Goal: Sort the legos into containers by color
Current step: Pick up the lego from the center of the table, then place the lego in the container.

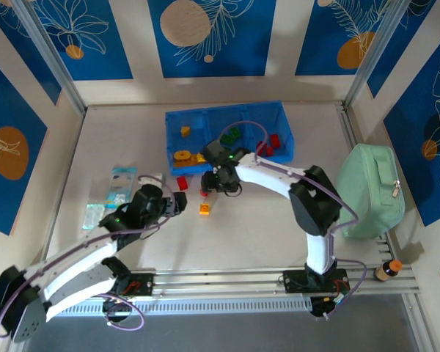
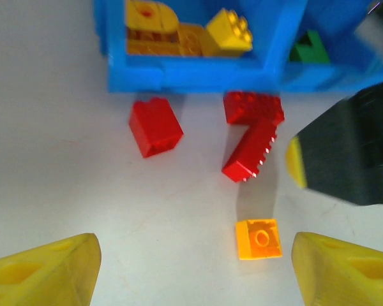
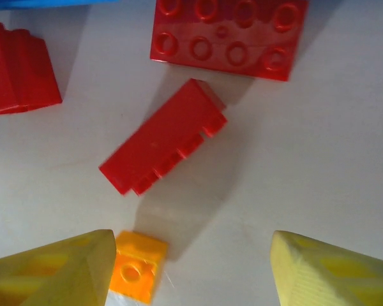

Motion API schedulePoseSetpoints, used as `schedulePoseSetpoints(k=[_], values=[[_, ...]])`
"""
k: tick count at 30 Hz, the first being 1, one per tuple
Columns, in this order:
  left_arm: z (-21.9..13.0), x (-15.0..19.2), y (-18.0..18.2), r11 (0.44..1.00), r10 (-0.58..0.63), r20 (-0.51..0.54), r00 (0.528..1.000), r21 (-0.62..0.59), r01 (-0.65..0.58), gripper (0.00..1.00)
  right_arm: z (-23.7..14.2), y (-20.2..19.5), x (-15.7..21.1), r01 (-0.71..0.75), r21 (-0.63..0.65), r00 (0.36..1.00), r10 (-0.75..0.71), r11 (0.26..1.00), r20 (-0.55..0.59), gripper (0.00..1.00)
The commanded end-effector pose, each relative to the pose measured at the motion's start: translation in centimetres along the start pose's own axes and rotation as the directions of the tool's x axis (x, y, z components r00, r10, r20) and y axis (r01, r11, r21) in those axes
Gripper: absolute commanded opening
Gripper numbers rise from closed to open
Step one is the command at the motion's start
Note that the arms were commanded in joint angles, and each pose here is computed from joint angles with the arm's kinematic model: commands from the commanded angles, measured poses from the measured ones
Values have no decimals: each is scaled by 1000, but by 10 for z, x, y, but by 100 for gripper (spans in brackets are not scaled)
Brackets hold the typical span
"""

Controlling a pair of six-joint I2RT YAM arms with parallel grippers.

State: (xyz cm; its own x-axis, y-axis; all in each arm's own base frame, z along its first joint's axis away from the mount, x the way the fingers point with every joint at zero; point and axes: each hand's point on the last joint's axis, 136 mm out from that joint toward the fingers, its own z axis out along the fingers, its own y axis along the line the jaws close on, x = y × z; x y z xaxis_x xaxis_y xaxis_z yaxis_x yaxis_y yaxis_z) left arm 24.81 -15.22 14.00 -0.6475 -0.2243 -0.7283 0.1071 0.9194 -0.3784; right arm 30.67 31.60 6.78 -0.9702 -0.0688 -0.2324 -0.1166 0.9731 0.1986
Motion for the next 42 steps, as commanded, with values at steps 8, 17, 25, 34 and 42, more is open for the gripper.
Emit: schedulePoseSetpoints(k=[8, 17, 25, 34, 42], values=[[-15, 23, 42, 991, -54, -24, 998, -123, 50, 78, 46, -4, -3, -89, 184, 995, 96, 979, -34, 62], [-8, 14, 40, 992, -53, -17, 998, -111, 51, 78, 59, -14, 10, -72, 192, 993, 89, 979, -81, 64], [-1, 3, 31, 994, -15, -27, 1000, -111, 11, 78, 50, -32, 22, -76, 225, 992, 97, 971, -86, 37], [31, 1, 12, 996, -2, -108, 994, -84, -7, 79, -35, -56, 2, -70, 209, 996, 58, 975, 63, 18], [71, -2, 11, 989, -9, -190, 982, -147, -20, 82, -116, -148, -92, -202, 155, 953, 157, 967, 259, 18]])
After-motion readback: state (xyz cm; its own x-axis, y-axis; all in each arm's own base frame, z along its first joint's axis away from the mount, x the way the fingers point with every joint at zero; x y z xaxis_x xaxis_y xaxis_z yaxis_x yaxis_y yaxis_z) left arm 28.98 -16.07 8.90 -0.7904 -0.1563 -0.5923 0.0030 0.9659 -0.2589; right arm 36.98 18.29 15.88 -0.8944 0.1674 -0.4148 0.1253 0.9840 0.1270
